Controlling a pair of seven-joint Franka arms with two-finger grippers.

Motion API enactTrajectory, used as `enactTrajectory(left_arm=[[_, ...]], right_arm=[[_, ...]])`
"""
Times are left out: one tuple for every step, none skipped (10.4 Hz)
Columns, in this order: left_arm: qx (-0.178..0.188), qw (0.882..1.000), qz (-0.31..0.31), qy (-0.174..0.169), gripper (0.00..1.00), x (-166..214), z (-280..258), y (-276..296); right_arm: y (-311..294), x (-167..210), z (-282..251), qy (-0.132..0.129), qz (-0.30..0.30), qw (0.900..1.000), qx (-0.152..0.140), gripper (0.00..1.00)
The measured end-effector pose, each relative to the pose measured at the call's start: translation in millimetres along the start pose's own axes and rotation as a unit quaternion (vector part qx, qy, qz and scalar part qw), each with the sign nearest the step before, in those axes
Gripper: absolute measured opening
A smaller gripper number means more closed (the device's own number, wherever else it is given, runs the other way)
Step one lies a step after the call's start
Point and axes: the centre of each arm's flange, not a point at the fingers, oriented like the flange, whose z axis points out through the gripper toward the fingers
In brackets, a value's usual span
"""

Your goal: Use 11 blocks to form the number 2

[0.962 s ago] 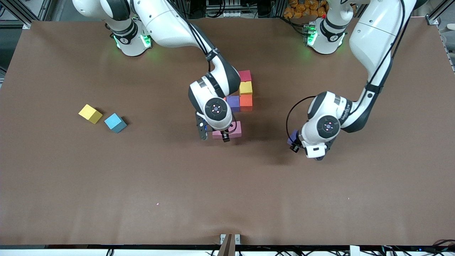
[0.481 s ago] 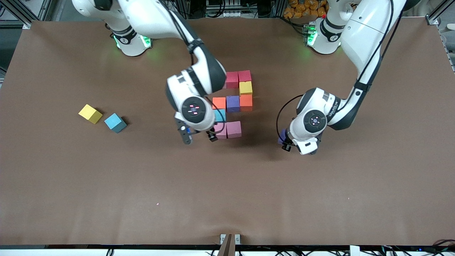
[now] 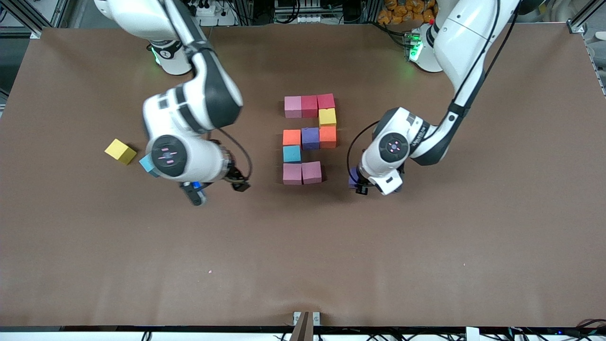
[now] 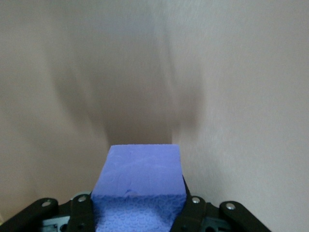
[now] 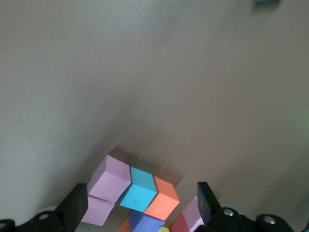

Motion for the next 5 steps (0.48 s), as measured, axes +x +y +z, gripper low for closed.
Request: enactTrajectory(left_arm=[[-0.010, 1.000, -0.016, -0.006, 0.55, -10.2, 1.5, -2.0], [-0.017, 0.999, -0.028, -0.012, 0.55, -20.8, 4.7, -4.9], [-0.024, 0.999, -0.038, -0.018, 0.55, -31.2, 9.3, -8.2], [-0.029, 0.998, -0.046, -0.024, 0.55, -39.5, 16.2, -11.2], [-0.030, 0.998, -0.053, -0.027, 0.55, -46.8, 23.7, -14.9]], right_arm=[[9.2, 20.1, -9.7, 0.000, -0.016, 1.000, 0.000, 1.00], [16.5, 36.2, -16.0, 0.003, -0.030, 1.000, 0.000, 1.00], [22.0, 50.4, -18.3, 0.010, -0.044, 0.999, -0.003, 1.00], [26.2, 62.0, -18.7, 0.015, -0.054, 0.998, -0.006, 1.00], [30.6, 74.8, -19.6, 0.015, -0.059, 0.998, -0.007, 1.00]])
